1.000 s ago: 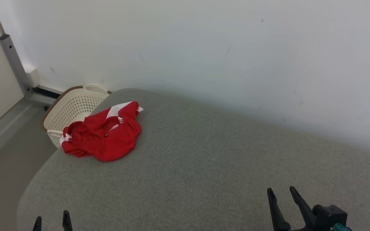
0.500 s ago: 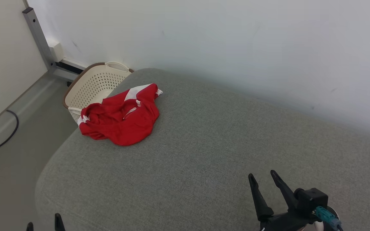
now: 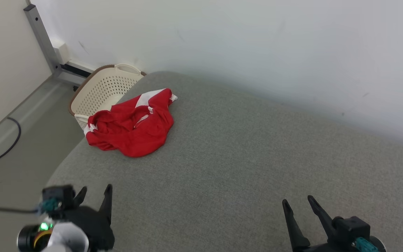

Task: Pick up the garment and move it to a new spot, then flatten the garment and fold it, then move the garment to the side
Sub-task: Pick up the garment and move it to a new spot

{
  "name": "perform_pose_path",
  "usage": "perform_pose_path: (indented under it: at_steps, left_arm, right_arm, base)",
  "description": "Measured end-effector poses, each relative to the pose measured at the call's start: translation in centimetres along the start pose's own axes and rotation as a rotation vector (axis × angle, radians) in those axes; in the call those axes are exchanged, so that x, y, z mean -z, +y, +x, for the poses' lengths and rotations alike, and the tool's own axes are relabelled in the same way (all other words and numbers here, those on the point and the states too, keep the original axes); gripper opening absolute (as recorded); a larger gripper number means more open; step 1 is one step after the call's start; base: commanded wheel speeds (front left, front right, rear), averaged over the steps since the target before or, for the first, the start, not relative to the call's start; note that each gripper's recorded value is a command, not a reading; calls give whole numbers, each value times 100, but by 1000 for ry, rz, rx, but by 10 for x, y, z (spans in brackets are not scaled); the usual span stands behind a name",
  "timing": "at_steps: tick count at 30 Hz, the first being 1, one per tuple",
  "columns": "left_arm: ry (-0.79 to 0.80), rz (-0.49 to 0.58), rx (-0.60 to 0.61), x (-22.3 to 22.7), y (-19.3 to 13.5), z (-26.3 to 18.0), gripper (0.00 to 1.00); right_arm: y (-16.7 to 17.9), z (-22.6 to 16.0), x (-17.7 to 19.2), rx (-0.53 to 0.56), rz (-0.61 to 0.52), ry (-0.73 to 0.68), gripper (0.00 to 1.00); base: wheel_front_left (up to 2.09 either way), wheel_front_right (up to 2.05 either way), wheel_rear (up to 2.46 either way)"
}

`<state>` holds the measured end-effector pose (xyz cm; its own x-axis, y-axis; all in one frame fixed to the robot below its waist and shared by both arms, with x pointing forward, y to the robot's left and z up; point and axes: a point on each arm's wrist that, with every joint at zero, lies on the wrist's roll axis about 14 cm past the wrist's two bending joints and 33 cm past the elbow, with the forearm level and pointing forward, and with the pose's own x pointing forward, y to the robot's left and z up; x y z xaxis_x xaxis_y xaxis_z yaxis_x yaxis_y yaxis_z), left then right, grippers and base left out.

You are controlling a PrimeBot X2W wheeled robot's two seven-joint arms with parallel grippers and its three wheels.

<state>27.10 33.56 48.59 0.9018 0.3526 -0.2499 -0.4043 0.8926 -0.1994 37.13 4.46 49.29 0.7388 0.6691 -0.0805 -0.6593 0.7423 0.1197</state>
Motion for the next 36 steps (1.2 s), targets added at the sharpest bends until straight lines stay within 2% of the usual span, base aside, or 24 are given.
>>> perform_pose_path:
  at_steps: [7, 11, 16, 20, 26, 29, 33, 36]
  left_arm:
    - [55, 139, 32, -21, -2, 49, 100]
    - [72, 201, 61, -32, -14, 80, 100]
    - [139, 212, 90, -31, -33, 123, 100]
    - [260, 145, 98, 0, -52, 156, 100]
    - [440, 145, 119, 48, -71, 189, 100]
    - [511, 161, 99, 70, -66, 200, 100]
    - [505, 246, 5, 74, -51, 221, 100]
    - [506, 261, -28, 79, -48, 228, 100]
  right_arm:
    - [10, 10, -32, -39, -104, -23, 100]
    - [4, 15, -36, -39, -123, -14, 100]
    - [-21, 25, -43, -21, -146, -25, 100]
    - [-53, 25, -28, 35, -138, 17, 100]
    - [-85, 20, 4, 96, -99, 96, 100]
    - [-98, 14, 18, 129, -81, 132, 100]
    - [-112, 5, 32, 172, -68, 169, 100]
    - [-117, 0, 38, 189, -62, 188, 100]
  base:
    - [0, 0, 0]
    - [0, 0, 0]
    - [0, 0, 0]
    - [0, 0, 0]
    - [0, 0, 0]
    - [0, 0, 0]
    - [0, 0, 0]
    - [0, 0, 0]
